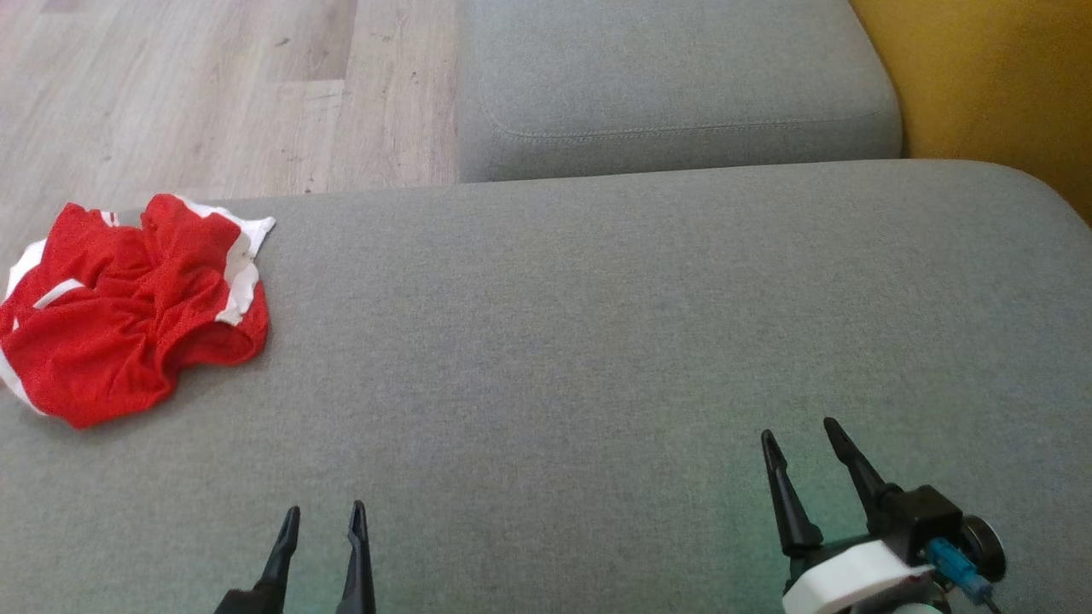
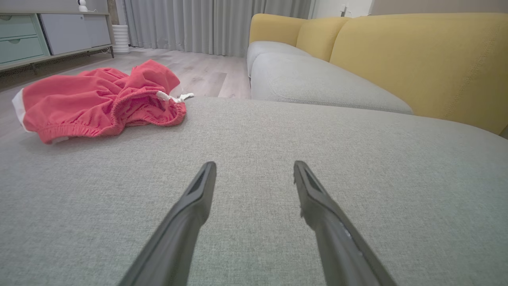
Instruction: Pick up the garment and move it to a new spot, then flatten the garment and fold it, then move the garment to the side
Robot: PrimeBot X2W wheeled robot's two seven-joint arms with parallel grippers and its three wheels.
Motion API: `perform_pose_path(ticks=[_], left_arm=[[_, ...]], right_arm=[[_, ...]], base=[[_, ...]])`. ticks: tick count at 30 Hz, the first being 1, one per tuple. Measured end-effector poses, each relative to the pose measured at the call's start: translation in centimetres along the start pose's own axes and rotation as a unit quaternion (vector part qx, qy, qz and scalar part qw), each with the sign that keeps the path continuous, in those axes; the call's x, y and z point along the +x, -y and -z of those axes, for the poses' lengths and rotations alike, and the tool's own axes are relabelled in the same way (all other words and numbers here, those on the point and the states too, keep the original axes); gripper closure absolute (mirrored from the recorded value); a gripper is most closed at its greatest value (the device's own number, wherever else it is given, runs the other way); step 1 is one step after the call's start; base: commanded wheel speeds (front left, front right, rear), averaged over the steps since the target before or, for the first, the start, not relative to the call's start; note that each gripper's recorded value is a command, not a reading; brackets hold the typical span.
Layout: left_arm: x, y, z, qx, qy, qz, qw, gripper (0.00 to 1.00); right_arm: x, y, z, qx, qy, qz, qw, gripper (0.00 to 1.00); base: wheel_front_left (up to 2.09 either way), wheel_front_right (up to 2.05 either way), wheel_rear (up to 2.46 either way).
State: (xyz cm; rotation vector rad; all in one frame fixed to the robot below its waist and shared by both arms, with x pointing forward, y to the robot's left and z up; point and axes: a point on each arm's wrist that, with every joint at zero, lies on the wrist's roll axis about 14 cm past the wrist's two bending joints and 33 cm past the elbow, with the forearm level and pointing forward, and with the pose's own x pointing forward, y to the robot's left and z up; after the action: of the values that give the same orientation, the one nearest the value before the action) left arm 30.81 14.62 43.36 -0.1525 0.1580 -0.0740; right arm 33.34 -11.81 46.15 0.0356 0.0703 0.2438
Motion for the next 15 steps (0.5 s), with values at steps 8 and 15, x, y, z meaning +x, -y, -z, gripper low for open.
perform_pose_path(ticks=[8, 15], left_arm=[[-0.04, -0.13, 0.06, -0.004, -0.001, -0.003, 1.0, 0.0], [-0.19, -0.35, 0.04, -0.004, 0.0, -0.009, 1.0, 0.0]], right_arm=[[0.01, -0.02, 0.03, 0.0, 0.0, 0.0, 1.0, 0.0], [0.11, -0.2, 0.04, 0.0, -0.001, -0.004, 1.0, 0.0]], base=[[0.0, 0.0, 0.0], [0.0, 0.0, 0.0]])
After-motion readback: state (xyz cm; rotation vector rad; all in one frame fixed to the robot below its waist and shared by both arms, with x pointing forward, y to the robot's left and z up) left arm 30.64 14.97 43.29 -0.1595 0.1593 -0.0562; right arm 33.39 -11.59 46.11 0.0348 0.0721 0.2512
